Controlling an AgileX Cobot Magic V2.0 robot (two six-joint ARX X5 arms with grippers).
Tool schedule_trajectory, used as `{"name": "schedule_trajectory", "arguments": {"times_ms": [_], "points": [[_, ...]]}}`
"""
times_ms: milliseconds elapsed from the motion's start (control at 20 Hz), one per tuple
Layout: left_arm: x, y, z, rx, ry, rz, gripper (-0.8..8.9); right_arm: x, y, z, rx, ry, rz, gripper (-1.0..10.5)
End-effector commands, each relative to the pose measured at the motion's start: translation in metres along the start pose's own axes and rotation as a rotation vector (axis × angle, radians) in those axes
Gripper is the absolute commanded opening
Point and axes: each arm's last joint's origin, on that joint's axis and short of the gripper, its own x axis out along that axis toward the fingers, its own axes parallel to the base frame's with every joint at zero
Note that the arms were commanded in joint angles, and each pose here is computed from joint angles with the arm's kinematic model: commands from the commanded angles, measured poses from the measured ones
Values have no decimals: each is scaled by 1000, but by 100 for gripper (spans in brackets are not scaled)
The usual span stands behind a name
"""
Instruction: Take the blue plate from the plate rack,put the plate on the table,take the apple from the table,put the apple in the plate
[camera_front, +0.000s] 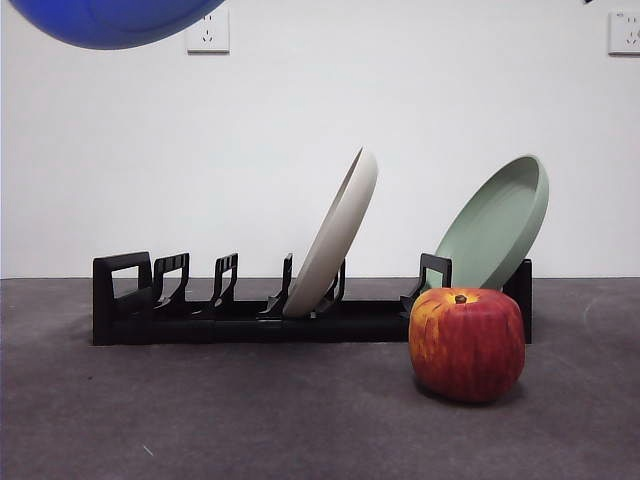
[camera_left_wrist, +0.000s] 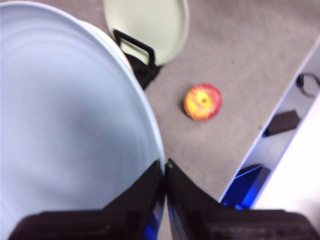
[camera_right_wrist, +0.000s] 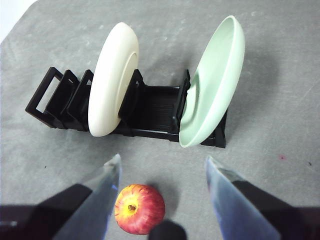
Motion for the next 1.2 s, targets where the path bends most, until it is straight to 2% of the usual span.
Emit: {"name": "schedule_trajectory", "arguments": {"times_ms": [50, 350, 500, 850, 1050, 1200], "points": [[15, -22, -20, -19, 12, 47, -9, -1, 0, 1, -10, -6, -4, 288], [89, -77, -66, 37, 106, 35, -9, -1, 0, 1, -10, -6, -5, 288], [127, -89, -84, 73, 187, 48, -9, -1, 0, 1, -10, -5, -5, 288], [189, -109, -92, 199, 298, 59, -9, -1, 0, 1, -9, -5, -5, 287], [228, -105, -101, 210, 393, 92, -9, -1, 0, 1, -9, -5, -5, 287], [246, -97, -102, 172, 405, 102, 3, -1, 0, 1, -9, -5, -5, 287]]}}
